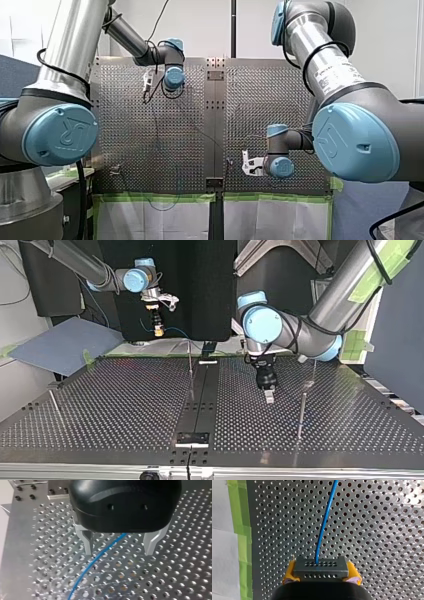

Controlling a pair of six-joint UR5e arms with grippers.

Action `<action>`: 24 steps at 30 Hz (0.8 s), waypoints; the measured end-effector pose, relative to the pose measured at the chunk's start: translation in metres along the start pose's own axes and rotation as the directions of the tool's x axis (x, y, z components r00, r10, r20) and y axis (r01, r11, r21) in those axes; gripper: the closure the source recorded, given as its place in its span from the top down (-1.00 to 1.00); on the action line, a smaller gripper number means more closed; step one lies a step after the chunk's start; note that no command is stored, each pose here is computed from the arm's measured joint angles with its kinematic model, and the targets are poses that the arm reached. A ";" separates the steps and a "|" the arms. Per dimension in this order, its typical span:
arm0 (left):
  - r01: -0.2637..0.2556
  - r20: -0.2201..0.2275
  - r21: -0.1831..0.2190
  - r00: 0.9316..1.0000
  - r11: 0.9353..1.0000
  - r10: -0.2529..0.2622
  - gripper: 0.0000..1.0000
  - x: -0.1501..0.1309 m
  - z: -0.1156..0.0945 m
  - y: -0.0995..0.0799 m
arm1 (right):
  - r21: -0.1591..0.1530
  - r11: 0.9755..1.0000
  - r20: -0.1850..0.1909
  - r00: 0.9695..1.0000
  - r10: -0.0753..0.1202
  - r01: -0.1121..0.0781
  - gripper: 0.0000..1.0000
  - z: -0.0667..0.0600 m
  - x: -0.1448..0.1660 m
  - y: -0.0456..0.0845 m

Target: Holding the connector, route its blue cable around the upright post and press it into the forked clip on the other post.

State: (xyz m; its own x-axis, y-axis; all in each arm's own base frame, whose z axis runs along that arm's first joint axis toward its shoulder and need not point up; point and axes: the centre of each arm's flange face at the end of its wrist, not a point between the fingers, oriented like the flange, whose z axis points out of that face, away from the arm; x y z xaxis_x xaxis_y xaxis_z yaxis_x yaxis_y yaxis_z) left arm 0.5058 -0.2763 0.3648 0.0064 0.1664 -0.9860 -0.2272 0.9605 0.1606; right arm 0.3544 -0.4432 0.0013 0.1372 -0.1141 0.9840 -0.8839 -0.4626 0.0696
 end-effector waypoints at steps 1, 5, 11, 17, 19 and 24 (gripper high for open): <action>0.004 0.007 0.003 1.000 1.000 -0.004 1.00 -0.001 0.001 -0.001 | 0.000 1.000 0.000 1.000 0.000 0.000 -1.00 0.000 0.000 0.000; 0.014 0.028 0.021 0.999 1.000 -0.015 1.00 -0.004 0.003 -0.003 | 0.000 1.000 -0.002 1.000 0.001 -0.001 -1.00 0.000 0.000 0.000; 0.024 0.046 0.026 0.999 0.999 -0.025 1.00 -0.010 0.009 -0.004 | 0.000 1.000 -0.003 1.000 0.001 -0.001 -1.00 0.000 0.000 0.000; 0.027 0.048 0.005 0.998 1.000 -0.028 1.00 -0.012 0.018 0.003 | -0.003 1.000 -0.004 1.000 0.001 -0.001 -1.00 0.001 0.000 0.001; 0.024 0.044 0.003 0.999 1.000 -0.024 1.00 -0.009 0.021 0.005 | -0.003 1.000 -0.005 1.000 0.001 -0.001 -1.00 0.001 0.000 0.002; -0.019 0.013 0.015 1.000 1.000 0.019 1.00 0.005 0.025 -0.006 | -0.004 1.000 -0.005 1.000 0.001 -0.001 -1.00 0.001 0.000 0.002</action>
State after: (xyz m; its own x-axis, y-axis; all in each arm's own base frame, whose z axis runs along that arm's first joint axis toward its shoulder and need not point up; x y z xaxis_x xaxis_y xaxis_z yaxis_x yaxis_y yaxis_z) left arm 0.5321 -0.2758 0.3597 0.0144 0.1871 -0.9822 -0.2126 0.9605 0.1799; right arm 0.3529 -0.4450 0.0017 0.1338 -0.1101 0.9849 -0.8859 -0.4587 0.0691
